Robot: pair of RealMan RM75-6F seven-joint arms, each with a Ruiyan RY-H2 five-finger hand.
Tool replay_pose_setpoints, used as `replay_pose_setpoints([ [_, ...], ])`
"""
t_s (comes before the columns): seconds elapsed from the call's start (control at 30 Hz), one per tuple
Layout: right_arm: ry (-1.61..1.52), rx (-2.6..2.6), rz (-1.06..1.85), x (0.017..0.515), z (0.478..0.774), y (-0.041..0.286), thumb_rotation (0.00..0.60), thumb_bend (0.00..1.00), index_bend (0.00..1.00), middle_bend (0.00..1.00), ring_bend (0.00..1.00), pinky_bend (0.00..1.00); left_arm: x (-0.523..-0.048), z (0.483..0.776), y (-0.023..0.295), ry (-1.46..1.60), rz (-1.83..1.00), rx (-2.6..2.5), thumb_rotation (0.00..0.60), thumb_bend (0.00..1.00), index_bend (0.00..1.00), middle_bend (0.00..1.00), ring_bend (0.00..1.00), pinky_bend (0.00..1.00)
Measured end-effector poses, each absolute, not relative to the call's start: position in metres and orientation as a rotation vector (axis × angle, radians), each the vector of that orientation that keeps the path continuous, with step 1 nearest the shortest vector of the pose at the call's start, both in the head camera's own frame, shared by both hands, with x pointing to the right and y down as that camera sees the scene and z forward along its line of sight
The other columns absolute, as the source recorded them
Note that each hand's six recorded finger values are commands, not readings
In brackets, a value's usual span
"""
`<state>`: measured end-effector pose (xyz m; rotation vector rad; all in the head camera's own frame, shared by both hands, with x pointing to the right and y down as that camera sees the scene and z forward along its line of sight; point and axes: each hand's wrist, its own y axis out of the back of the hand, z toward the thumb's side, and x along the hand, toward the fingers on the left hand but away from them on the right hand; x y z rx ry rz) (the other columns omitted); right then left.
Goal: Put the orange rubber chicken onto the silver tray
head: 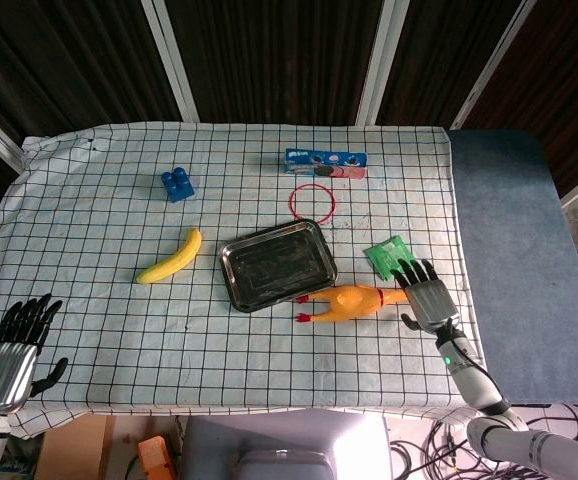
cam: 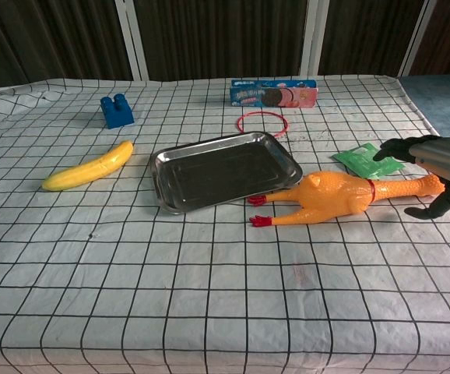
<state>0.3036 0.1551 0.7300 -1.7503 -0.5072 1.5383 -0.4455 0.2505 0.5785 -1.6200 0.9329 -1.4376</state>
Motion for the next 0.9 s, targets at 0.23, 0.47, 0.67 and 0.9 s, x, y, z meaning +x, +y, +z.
replay_pose_setpoints([
  [0.23, -0.510, -1.750, 1.537, 0.303, 0.733, 0.153, 0.600, 0.27, 0.30, 0.15, 0.05, 0.15, -0.445, 0.581, 0.249, 0.929, -1.445, -1.623, 0.600, 0.30, 0.00, 0.00, 0.00, 0.00],
  [0.47, -0.521, -1.775, 1.545, 0.296, 0.744, 0.150, 0.600, 0.27, 0.43, 0.25, 0.14, 0.25, -0.443, 0.580, 0.248, 0.925, -1.429, -1.628, 0.600, 0.30, 0.00, 0.00, 0.00, 0.00],
  [0.67, -0.519, -1.778, 1.538, 0.286, 0.750, 0.149, 0.600, 0.32, 0.64, 0.38, 0.32, 0.42, -0.443, 0.578, 0.249, 0.927, -1.419, -1.626, 0.600, 0.30, 0.00, 0.00, 0.00, 0.00],
  [0.9, -0.548, -1.722, 1.487, 0.278, 0.743, 0.145, 0.600, 0.36, 0.91, 0.59, 0.62, 0.81, -0.445, 0.576, 0.251, 0.933, -1.415, -1.622, 0.600, 0.30, 0.00, 0.00, 0.00, 0.00],
])
